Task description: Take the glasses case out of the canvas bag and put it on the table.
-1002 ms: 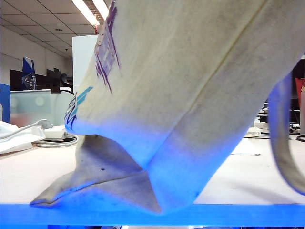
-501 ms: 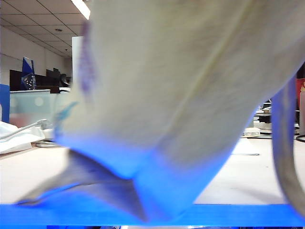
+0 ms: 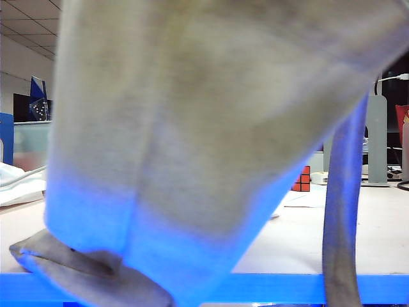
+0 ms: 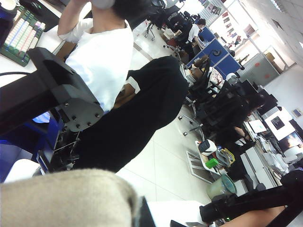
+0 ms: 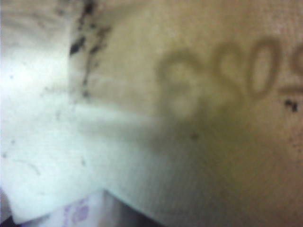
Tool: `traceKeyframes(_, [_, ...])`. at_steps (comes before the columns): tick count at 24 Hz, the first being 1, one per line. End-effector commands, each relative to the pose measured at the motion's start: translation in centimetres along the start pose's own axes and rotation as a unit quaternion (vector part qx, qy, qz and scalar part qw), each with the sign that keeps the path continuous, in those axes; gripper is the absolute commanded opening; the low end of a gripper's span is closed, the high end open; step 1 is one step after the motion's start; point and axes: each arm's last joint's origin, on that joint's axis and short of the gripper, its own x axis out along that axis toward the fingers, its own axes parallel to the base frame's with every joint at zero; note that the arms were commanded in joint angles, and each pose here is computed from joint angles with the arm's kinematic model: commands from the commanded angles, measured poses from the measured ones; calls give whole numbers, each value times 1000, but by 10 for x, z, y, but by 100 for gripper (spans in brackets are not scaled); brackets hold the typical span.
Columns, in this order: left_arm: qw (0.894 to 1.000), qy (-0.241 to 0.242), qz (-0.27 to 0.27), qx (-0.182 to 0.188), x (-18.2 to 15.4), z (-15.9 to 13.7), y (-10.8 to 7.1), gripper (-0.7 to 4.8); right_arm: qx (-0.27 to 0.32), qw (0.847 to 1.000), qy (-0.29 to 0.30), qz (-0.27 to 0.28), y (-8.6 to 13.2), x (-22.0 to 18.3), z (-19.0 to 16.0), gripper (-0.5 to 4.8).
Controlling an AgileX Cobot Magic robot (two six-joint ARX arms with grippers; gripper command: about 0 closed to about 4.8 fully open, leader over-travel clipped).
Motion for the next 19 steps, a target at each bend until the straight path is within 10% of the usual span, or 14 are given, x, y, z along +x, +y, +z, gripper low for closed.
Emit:
traceKeyframes(1, [1000,-1,-11,13,2,4,0,-5,56,995,83,22,6,14,-24,479])
traceKeyframes(2, [1000,-1,-11,14,2,4,1,-5,65,994,87,22,6,14,-25,415])
traceKeyframes(3, [1000,-1,-11,14,2,4,1,-5,73,992,97,27,7,13,-27,242])
traceKeyframes(4, [1000,-1,-11,16,2,4,1,-5,76,991,104,31,9,11,-27,224])
traceKeyframes(12, [995,-39,82,34,-20,8,22,-5,39,996,31,-73,13,-58,22,224])
traceKeyframes(19, [949,-69,305,37,-42,35,112,-5,-30,996,-31,-81,62,-107,57,224])
